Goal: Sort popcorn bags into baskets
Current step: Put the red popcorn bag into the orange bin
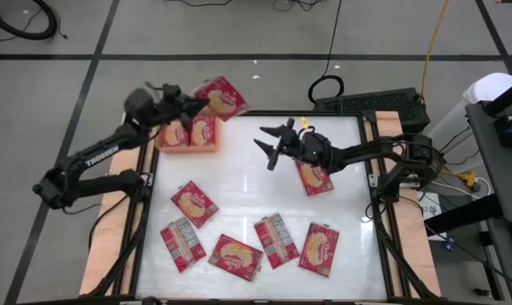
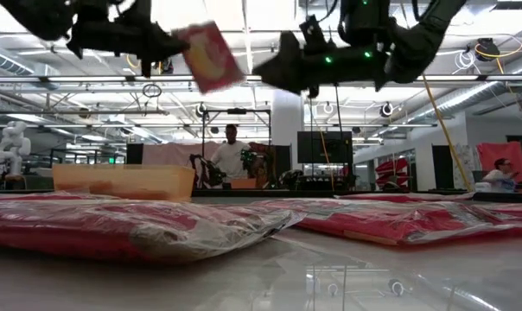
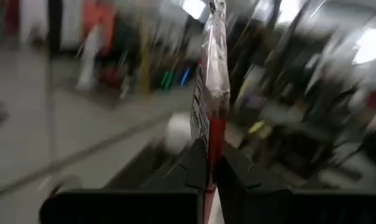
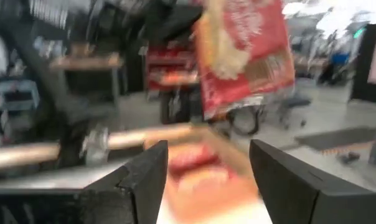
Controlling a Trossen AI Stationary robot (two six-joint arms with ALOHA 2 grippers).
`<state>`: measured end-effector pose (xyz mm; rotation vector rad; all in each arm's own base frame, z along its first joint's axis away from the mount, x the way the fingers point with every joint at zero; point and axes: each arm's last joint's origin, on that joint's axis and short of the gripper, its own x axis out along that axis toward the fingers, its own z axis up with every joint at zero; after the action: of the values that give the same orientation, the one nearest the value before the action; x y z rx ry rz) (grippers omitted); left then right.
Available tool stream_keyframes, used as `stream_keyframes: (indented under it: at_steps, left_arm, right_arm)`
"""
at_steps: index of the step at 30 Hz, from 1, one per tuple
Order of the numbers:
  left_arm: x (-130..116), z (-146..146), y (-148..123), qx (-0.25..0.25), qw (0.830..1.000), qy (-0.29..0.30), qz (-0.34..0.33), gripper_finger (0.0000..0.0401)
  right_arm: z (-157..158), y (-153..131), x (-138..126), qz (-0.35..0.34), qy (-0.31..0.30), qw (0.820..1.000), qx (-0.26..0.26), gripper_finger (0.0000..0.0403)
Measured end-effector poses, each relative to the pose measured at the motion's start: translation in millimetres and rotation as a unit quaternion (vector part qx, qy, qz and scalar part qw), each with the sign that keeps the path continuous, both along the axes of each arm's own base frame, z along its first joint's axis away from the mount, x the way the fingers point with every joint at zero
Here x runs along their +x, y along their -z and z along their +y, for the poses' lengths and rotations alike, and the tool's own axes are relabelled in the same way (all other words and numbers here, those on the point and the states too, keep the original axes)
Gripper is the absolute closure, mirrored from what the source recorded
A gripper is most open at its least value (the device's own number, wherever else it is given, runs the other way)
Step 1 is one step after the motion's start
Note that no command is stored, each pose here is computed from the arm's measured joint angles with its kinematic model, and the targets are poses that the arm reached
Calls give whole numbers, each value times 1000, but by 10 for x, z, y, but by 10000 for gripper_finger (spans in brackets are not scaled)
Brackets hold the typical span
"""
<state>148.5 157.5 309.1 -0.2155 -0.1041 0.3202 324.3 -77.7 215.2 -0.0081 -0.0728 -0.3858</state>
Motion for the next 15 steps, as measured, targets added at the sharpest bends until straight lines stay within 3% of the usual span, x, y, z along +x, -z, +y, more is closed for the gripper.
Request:
stream_keyframes:
  at_steps: [6, 10, 15]
  left_arm:
    - [-36, 132, 23, -48, 991, -26, 124, 384]
    - [-53, 154, 55, -54, 986, -27, 153, 383]
    - [-135, 213, 95, -68, 980, -73, 172, 383]
  right_arm:
    - [74, 176, -171, 37, -70, 997, 17, 192]
    - [123, 284, -279, 59, -110, 992, 12, 195]
    - [169, 403, -407, 84, -137, 987, 1, 195]
